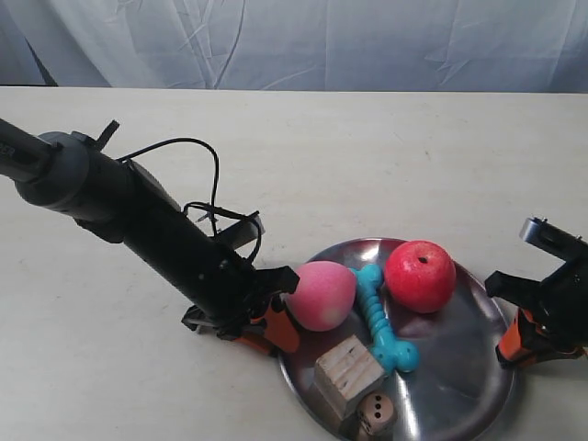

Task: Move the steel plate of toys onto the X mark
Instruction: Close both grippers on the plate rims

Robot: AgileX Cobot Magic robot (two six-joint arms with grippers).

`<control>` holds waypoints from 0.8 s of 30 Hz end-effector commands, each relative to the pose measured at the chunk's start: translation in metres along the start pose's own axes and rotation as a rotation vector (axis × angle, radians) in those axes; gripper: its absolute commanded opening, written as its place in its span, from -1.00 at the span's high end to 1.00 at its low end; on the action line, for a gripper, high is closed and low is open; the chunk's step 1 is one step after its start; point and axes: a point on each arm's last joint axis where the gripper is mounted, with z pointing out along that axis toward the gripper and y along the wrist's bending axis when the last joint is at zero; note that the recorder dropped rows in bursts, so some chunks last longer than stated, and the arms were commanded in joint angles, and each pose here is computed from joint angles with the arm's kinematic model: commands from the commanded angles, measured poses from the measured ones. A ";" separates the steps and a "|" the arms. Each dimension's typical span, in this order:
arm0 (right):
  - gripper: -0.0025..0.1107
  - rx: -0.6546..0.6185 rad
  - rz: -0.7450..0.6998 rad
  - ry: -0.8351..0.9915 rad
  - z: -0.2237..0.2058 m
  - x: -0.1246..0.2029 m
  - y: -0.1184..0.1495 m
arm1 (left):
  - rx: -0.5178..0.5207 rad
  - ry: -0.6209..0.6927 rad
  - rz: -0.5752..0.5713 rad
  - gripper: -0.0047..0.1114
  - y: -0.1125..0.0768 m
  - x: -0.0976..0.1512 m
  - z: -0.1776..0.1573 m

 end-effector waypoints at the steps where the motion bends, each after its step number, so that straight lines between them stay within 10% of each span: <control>1: 0.97 -0.011 0.018 -0.011 0.001 -0.001 0.001 | -0.058 0.003 0.002 0.47 0.009 0.001 0.003; 13: 0.97 -0.069 -0.004 0.000 0.001 0.000 0.006 | -0.104 -0.054 0.006 0.49 0.014 -0.005 0.004; 18: 0.97 -0.109 -0.028 -0.009 0.001 -0.001 0.010 | -0.096 -0.047 0.014 0.92 0.013 -0.004 0.005; 24: 0.97 -0.116 -0.029 0.003 0.001 0.001 0.010 | -0.092 -0.045 0.013 0.92 0.012 -0.004 0.003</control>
